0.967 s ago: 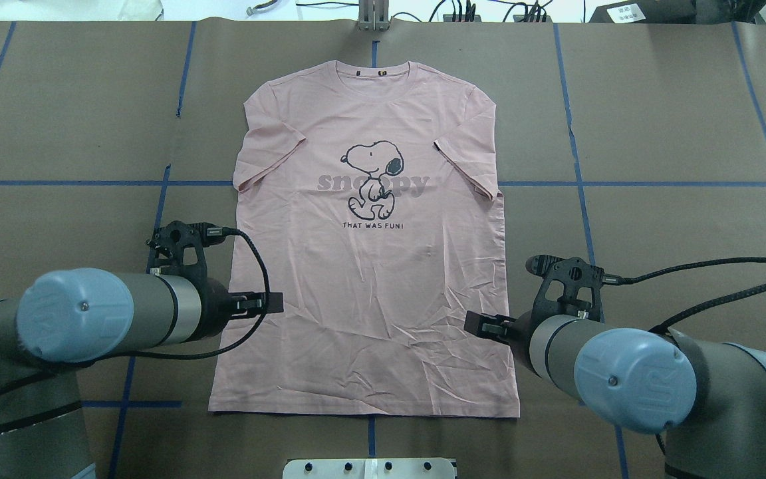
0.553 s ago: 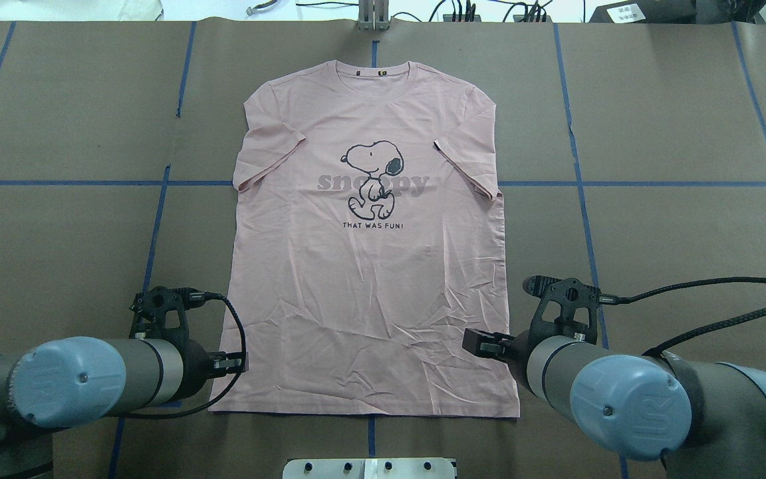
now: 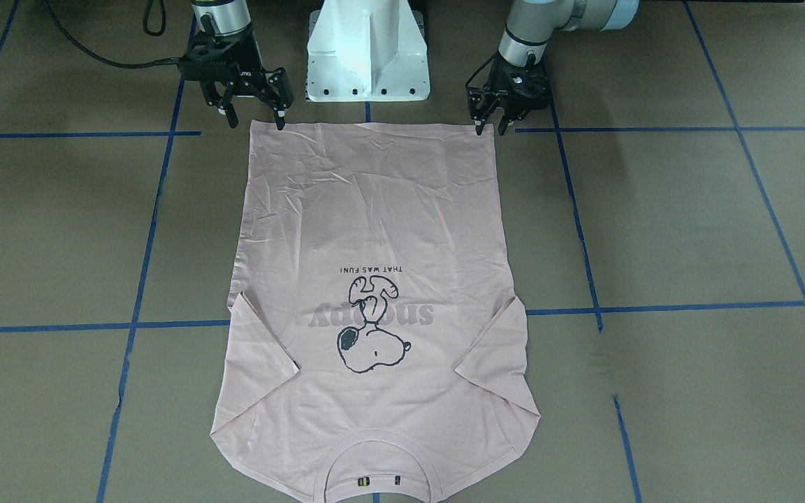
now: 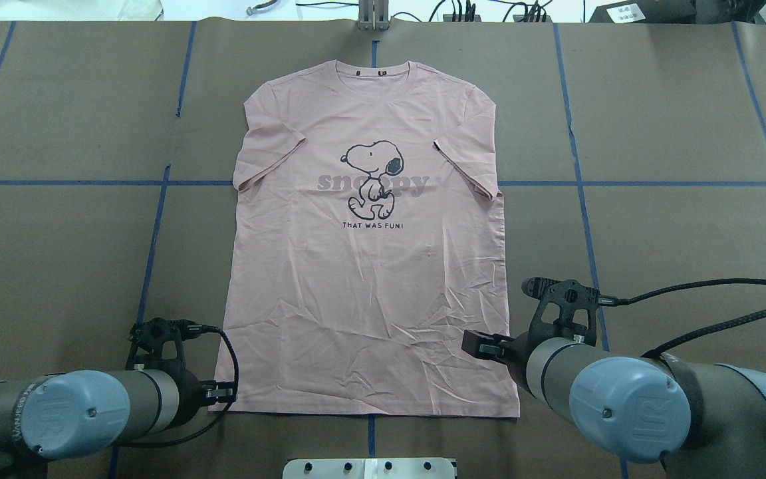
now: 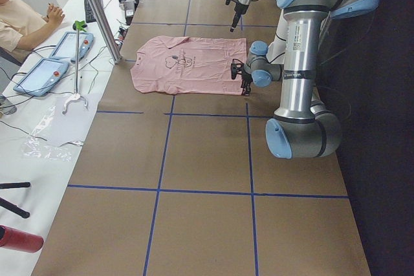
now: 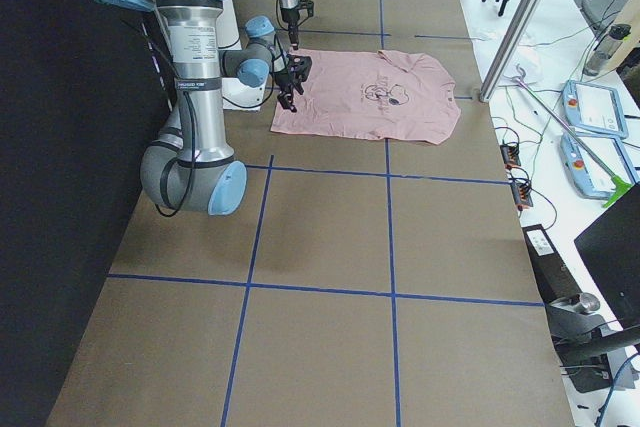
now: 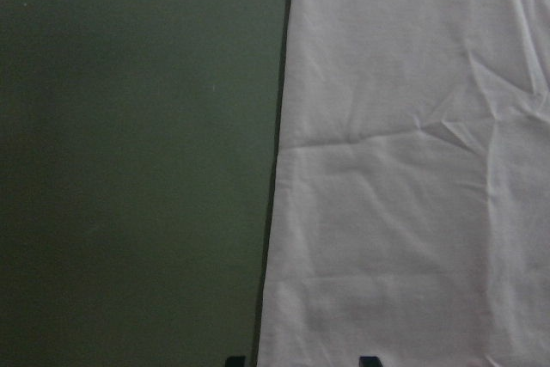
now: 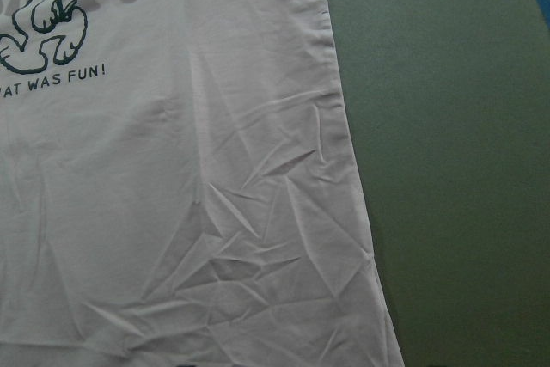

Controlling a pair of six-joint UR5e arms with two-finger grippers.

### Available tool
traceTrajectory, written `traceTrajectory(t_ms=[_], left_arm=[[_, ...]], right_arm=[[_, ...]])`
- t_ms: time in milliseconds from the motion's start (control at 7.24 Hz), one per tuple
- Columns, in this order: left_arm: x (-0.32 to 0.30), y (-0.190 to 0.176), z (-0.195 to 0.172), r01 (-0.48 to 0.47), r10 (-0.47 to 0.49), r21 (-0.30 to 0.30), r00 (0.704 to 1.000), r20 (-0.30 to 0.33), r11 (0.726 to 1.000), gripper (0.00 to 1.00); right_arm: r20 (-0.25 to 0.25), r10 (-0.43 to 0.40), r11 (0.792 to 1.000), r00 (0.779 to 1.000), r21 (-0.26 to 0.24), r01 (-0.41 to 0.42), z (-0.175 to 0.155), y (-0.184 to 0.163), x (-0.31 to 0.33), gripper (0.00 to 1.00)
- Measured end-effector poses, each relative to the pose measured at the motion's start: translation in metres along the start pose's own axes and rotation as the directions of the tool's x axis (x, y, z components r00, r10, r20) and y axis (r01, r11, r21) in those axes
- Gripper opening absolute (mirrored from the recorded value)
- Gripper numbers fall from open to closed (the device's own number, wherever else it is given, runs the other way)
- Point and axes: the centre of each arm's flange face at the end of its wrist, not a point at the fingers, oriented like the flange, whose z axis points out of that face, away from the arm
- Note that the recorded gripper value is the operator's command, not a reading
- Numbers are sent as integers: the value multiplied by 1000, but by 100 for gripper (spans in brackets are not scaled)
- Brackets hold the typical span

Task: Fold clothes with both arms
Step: 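Position both grippers at the two hem corners nearest the robot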

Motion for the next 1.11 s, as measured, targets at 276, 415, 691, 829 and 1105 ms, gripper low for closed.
traceTrajectory(t_ms=[276,415,691,829,1105], left_arm=[[-2,3,6,-4,4,-5,1000,11,1000,45],[-3,4,7,-4,4,-5,1000,13,1000,33],[-3,6,9,-7,8,-9,1000,16,1000,15],[-2,8,10,-10,10,-13,1000,16,1000,15],[0,14,10,-17,17,-21,1000,13,1000,2]], right_arm=[[0,0,1000,1000,1,0,0,0,0,93],[0,0,1000,1000,0,0,0,0,0,93],[0,0,1000,1000,0,0,0,0,0,93],[0,0,1000,1000,0,0,0,0,0,93],[-1,0,1000,1000,1,0,0,0,1,93]])
